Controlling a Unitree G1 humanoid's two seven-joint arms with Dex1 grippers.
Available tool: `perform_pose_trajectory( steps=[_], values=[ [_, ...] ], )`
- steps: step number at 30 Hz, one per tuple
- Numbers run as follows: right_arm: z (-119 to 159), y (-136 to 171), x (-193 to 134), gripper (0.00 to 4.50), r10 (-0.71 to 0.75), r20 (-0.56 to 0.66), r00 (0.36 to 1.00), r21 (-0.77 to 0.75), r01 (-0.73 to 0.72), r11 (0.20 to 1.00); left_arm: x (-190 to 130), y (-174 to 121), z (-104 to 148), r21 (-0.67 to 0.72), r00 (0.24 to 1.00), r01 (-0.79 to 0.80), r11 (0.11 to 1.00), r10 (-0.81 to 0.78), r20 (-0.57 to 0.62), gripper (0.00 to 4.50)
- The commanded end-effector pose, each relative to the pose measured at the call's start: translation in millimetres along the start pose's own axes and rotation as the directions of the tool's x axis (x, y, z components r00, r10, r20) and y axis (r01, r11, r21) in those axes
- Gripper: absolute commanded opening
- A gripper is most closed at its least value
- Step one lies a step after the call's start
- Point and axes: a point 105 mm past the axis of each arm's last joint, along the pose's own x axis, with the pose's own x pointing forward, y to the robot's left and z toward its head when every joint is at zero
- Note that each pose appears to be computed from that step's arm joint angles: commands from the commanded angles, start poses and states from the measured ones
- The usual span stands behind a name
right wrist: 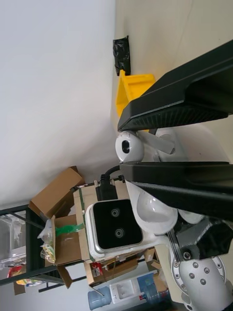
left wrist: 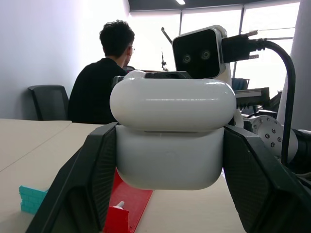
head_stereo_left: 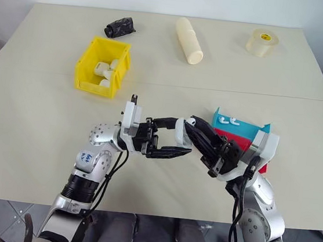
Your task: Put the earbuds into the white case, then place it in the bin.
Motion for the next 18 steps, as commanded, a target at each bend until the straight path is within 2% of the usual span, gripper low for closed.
perform_pose_trajectory(
  steps=[1,7,18],
  values=[
    [-2,2,2,0.65,0.014,0.009,1.000,-0.002,-0.014,1.000,8,-4,16,0.053,0.998,0.039,0.998,-0.041,0.047,2.81],
    [-9,3,4,0.65,0.045,-0.020,0.999,0.014,-0.044,0.999,9,-5,17,0.054,0.998,0.050,0.997,-0.052,0.046,2.81],
    [-23,14,5,0.65,0.132,-0.084,0.988,0.131,-0.121,0.984,14,-4,18,0.064,0.996,0.066,0.996,-0.070,0.057,2.81]
  ],
)
